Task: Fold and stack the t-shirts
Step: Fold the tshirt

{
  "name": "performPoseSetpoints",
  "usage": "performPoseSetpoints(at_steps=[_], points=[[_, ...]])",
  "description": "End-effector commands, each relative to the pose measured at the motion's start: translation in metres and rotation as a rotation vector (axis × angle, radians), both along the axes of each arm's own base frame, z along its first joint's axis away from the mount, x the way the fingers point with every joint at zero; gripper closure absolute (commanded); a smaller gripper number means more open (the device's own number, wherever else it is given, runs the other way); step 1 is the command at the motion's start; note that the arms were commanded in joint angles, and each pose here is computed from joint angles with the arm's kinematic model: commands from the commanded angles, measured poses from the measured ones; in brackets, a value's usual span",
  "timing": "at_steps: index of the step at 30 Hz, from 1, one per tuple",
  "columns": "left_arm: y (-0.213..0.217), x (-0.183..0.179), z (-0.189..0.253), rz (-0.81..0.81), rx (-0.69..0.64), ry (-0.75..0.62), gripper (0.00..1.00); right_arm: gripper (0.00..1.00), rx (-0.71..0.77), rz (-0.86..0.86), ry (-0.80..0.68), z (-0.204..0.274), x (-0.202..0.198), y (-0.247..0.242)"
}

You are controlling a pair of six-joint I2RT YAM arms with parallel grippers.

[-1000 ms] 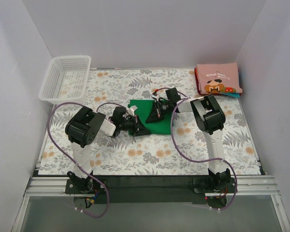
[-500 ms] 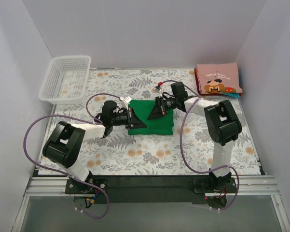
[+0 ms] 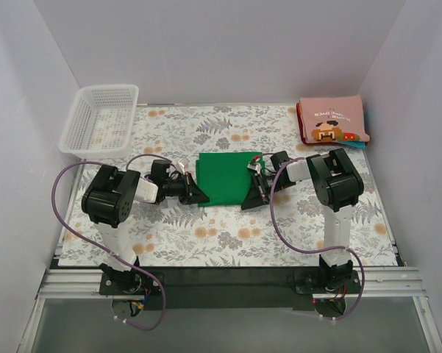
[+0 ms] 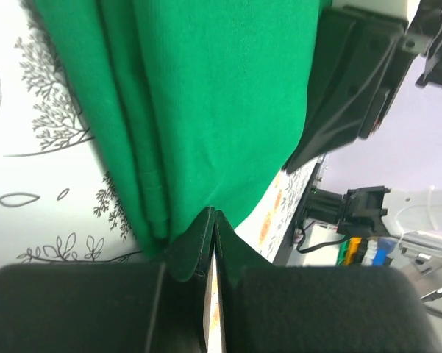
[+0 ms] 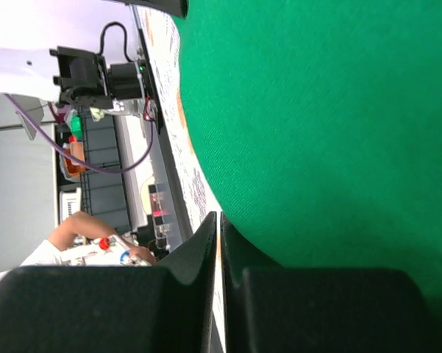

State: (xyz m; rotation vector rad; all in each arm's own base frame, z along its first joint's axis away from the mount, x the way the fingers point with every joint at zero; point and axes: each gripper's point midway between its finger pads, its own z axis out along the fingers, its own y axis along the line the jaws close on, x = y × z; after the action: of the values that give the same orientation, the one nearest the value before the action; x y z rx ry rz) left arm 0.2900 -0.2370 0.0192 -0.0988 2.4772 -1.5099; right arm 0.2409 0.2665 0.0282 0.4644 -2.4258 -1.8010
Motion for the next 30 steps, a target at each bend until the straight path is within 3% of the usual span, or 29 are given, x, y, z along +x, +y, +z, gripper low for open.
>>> performPoseSetpoints(at_steps=[1,4,7,11,14,21,30], points=[[0.011,0.003,0.002,-0.016,0.027,-0.047,1.0,0.92,-0.063,-0.007,-0.046,-0.014,0.004,-0.024],[0.008,-0.006,0.024,-0.093,-0.009,-0.15,1.0,0.92,-0.012,0.018,-0.105,0.019,0.001,-0.028],[0.004,-0.013,0.052,-0.161,-0.064,-0.235,0.99,0.86,0.083,0.008,-0.19,0.062,0.014,-0.026],[-0.003,0.022,0.087,-0.17,-0.066,-0.379,0.98,0.82,0.083,-0.028,-0.373,0.096,0.073,-0.023],[-0.01,0.061,0.099,-0.121,-0.062,-0.403,0.98,0.82,0.09,-0.067,-0.391,0.106,0.117,-0.018],[-0.021,0.146,0.066,0.011,-0.03,-0.374,0.98,0.81,0.042,-0.166,-0.401,0.077,0.196,-0.021],[-0.007,0.186,0.01,0.06,0.026,-0.322,0.97,0.81,-0.037,-0.261,-0.349,-0.002,0.237,-0.035]])
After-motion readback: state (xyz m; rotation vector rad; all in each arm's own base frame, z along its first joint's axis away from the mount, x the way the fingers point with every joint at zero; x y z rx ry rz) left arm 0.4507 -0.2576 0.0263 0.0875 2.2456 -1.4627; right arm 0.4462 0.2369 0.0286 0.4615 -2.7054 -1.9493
